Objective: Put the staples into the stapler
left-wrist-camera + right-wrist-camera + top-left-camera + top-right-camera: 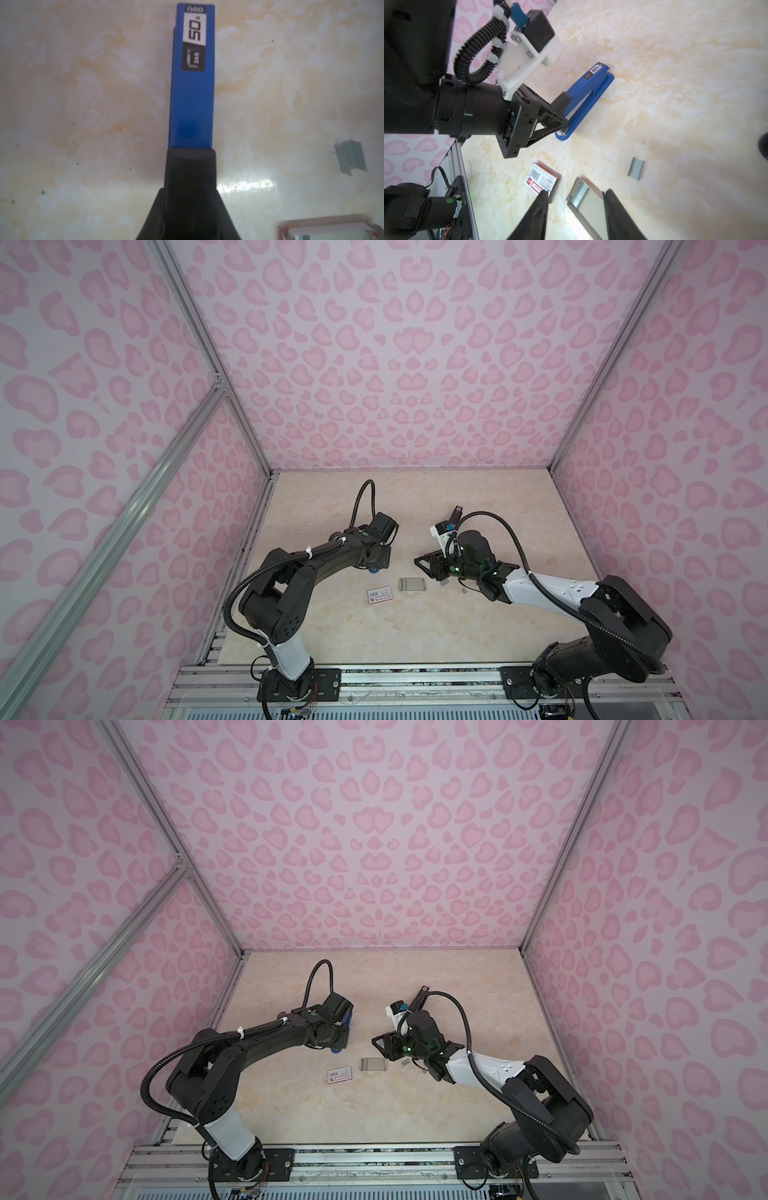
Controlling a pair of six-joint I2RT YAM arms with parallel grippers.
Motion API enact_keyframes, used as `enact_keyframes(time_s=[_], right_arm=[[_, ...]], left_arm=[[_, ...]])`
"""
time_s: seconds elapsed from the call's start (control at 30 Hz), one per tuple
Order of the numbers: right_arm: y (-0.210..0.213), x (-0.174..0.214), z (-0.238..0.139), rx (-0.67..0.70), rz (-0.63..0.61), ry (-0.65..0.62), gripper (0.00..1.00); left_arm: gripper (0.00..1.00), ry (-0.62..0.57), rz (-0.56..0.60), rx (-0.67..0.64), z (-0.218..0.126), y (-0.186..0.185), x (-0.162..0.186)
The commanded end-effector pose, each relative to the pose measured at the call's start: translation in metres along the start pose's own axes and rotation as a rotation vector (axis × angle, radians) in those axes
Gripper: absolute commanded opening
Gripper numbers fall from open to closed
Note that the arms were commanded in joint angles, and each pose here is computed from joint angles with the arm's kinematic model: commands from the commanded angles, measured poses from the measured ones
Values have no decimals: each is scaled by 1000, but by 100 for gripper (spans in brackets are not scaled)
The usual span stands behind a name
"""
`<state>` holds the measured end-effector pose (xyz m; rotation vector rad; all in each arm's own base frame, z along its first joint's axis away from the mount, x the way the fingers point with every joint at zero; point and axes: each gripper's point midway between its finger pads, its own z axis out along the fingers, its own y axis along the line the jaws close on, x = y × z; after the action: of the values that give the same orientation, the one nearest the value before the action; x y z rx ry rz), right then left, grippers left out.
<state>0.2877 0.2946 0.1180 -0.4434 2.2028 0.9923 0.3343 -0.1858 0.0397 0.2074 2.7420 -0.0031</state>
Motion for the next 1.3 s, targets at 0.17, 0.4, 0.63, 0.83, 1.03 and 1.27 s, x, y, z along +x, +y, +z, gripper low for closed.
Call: enact_keyframes(time_s=[0.17,0.4,0.63,0.83,1.03,1.27], right_arm=[[-3,0,-3,22,-9,-1,46],[-4,-1,-6,27,-5,-10,46],[-6,1,-10,28,8,-20,46],[-13,-2,-21,45,31,-55,46],[-21,-2,-34,75,44,-77,46],[-31,-4,-53,120,62,-119,46]], left_arm=[[3,75,8,-13,17,2,19],[3,89,7,-16,22,2,22],[3,88,-4,-8,22,0,21],[3,46,-5,4,12,-5,-5],[3,10,-3,25,11,-12,-40],[4,-20,14,54,19,-28,-82]])
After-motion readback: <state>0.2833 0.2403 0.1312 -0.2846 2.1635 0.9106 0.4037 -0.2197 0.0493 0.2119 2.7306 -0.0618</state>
